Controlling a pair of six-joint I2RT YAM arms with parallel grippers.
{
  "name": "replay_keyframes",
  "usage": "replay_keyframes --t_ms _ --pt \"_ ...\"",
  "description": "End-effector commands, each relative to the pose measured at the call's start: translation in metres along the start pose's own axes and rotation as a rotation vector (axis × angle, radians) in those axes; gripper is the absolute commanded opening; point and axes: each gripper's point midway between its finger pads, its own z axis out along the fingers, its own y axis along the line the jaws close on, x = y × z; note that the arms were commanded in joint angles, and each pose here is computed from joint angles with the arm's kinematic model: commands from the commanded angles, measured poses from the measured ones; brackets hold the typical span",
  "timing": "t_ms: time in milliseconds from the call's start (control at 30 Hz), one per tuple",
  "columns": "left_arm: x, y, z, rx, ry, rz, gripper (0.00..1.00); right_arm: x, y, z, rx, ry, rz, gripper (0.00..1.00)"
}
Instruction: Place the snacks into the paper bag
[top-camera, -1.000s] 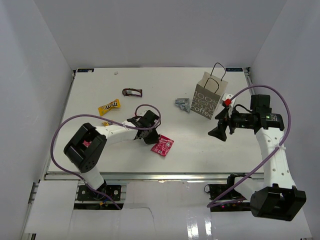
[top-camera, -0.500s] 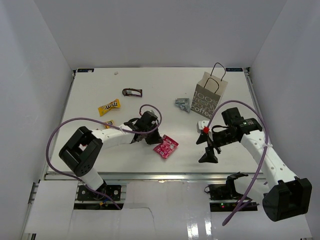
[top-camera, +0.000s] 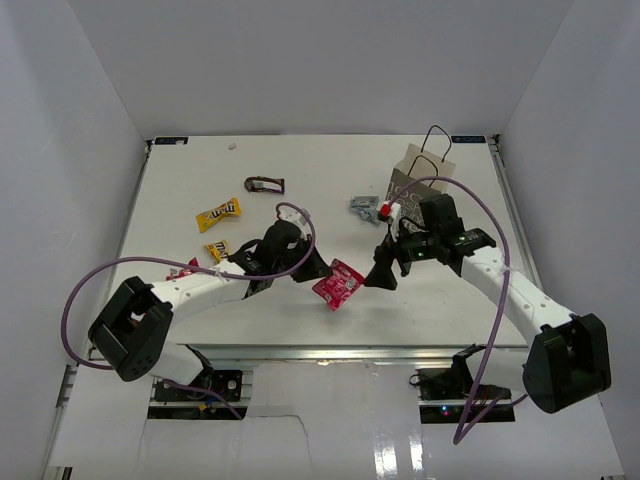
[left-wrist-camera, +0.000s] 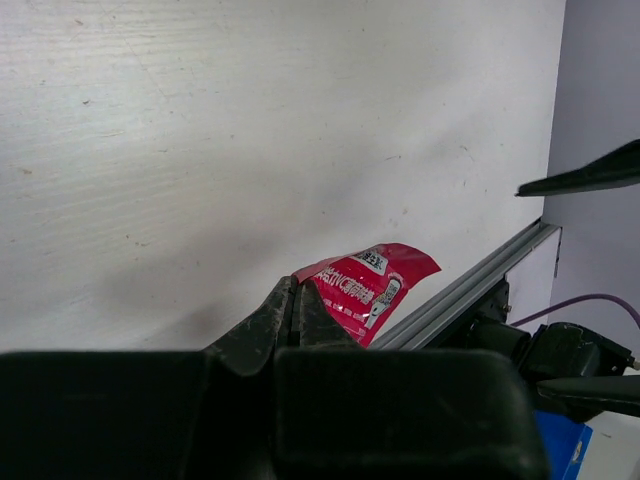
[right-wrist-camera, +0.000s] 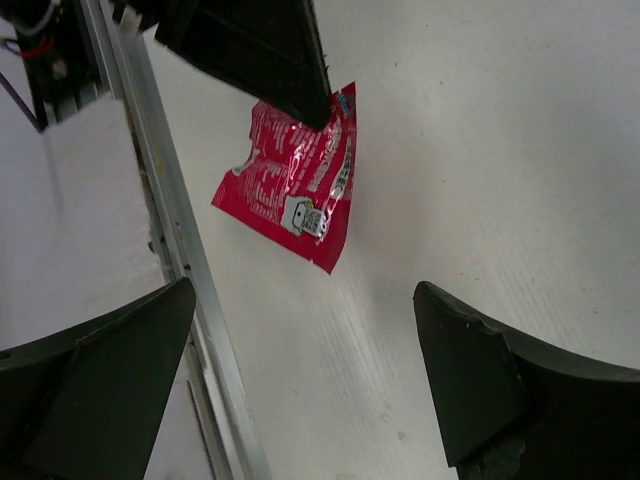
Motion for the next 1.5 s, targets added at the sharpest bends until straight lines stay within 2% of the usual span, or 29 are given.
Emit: replay_keyframes --t_ms 0,33,233,333,367,433,467,533,567,667,733,767,833,867,1000,1167,1267,1300,1400,1433,1467 --pt "-0.007 -0.023 -0.006 0.109 -0.028 0.056 0.0 -0.036 -0.008 0.017 0.052 -0.097 0.28 0.96" --pt "-0.007 -0.025 -0.006 0.116 -0.026 0.058 0.0 -0.037 -0.007 0.02 0.047 -0.098 0.347 0.96" --pt "-0.009 -0.039 -0.008 0.179 -0.022 0.075 0.0 -0.03 -0.011 0.042 0.016 -0.059 0.418 0.92" --pt "-0.009 -0.044 -0.01 0.2 -0.024 0.076 0.0 -0.029 -0.011 0.051 -0.01 -0.044 0.423 0.82" --pt "-0.01 -0.045 -0.011 0.205 -0.025 0.077 0.0 -0.028 -0.01 0.053 -0.02 -0.041 0.425 0.73" --pt "-0.01 -0.048 -0.013 0.217 -0.027 0.08 0.0 -0.025 -0.011 0.057 -0.028 -0.031 0.428 0.62" --pt "-0.011 -0.047 -0.013 0.217 -0.03 0.077 0.0 -0.024 -0.009 0.058 -0.042 -0.03 0.428 0.51" --pt "-0.011 -0.048 -0.014 0.222 -0.033 0.08 0.0 -0.024 -0.008 0.059 -0.06 -0.027 0.419 0.4" --pt "-0.013 -0.05 -0.015 0.227 -0.037 0.082 0.0 -0.026 -0.006 0.059 -0.078 -0.03 0.413 0.27" --pt "-0.012 -0.051 -0.014 0.233 -0.034 0.082 0.0 -0.032 -0.001 0.057 -0.115 -0.042 0.386 0.08" --pt "-0.015 -0.054 -0.016 0.235 -0.041 0.086 0.0 -0.036 0.004 0.054 -0.146 -0.049 0.337 0.08" --pt "-0.019 -0.056 -0.018 0.234 -0.053 0.092 0.09 -0.043 0.011 0.051 -0.191 -0.062 0.305 0.08" --pt "-0.026 -0.06 -0.023 0.226 -0.077 0.097 0.34 -0.045 0.018 0.045 -0.225 -0.061 0.249 0.08" --pt "-0.037 -0.065 -0.028 0.221 -0.12 0.105 0.56 -0.055 0.017 0.039 -0.236 -0.086 0.143 0.08" --pt "-0.074 -0.086 -0.074 0.235 -0.306 0.142 0.78 -0.07 0.007 0.014 -0.181 -0.083 -0.034 0.08" --pt "-0.103 -0.098 -0.135 0.244 -0.504 0.195 0.87 -0.118 -0.023 -0.033 0.029 -0.147 -0.257 0.08" --pt "-0.111 -0.092 -0.167 0.212 -0.591 0.224 0.9 -0.169 -0.046 -0.077 0.195 -0.213 -0.378 0.08" --pt "-0.111 -0.078 -0.169 0.155 -0.601 0.218 0.92 -0.203 -0.049 -0.103 0.264 -0.264 -0.442 0.08" --pt "-0.103 -0.055 -0.177 0.082 -0.606 0.222 0.95 -0.238 -0.087 -0.158 0.408 -0.338 -0.397 0.08" --pt "-0.102 -0.049 -0.179 0.062 -0.614 0.212 0.95 -0.26 -0.095 -0.196 0.494 -0.379 -0.427 0.08" --pt "-0.1 -0.047 -0.184 0.066 -0.622 0.211 0.95 -0.263 -0.107 -0.2 0.496 -0.387 -0.403 0.08"
